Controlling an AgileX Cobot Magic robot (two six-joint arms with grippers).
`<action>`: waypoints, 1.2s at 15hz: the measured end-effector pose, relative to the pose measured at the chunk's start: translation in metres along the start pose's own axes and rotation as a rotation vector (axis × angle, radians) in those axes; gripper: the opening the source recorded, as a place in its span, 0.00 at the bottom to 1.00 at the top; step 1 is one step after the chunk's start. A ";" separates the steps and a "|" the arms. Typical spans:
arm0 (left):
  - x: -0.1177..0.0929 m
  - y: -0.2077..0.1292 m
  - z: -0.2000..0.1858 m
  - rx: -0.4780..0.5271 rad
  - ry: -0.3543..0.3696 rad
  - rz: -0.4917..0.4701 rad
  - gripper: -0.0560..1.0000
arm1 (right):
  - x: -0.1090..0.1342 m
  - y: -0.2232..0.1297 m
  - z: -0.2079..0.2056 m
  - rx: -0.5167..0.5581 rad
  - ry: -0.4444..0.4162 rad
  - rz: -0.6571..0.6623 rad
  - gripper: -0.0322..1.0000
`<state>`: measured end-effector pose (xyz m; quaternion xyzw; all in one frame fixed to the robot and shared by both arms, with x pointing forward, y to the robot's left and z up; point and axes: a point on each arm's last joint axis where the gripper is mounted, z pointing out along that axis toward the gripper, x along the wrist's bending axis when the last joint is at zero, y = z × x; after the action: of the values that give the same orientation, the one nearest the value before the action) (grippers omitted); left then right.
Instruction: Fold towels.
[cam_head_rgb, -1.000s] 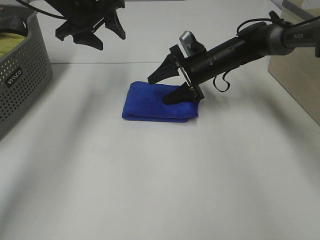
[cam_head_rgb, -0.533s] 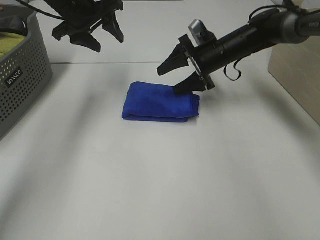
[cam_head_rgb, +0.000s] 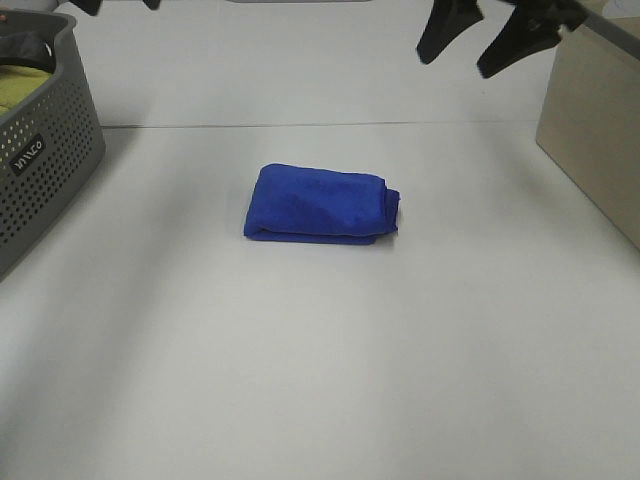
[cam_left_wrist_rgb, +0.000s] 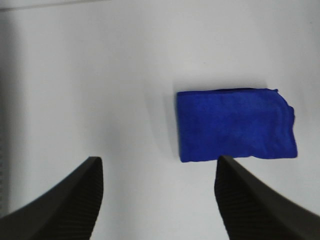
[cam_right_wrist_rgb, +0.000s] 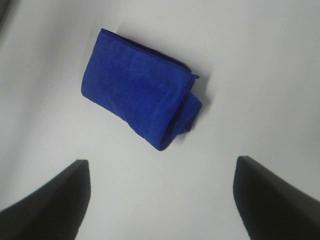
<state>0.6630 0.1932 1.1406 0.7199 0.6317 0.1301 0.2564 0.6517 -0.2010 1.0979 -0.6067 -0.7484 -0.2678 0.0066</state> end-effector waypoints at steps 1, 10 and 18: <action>0.003 -0.003 -0.017 -0.022 0.046 0.008 0.64 | 0.004 -0.009 -0.022 -0.024 -0.043 -0.008 0.77; 0.019 -0.171 -0.133 0.046 0.097 -0.008 0.64 | 0.022 -0.174 -0.108 -0.006 -0.155 -0.017 0.77; 0.041 -0.363 -0.161 -0.109 0.079 0.081 0.64 | 0.005 -0.331 -0.088 0.038 -0.220 -0.031 0.77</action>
<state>0.2813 0.2920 1.0759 0.7242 0.6036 0.2027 0.2648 0.3209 -0.2726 1.0454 -0.6205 -0.7589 -0.1854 -0.0685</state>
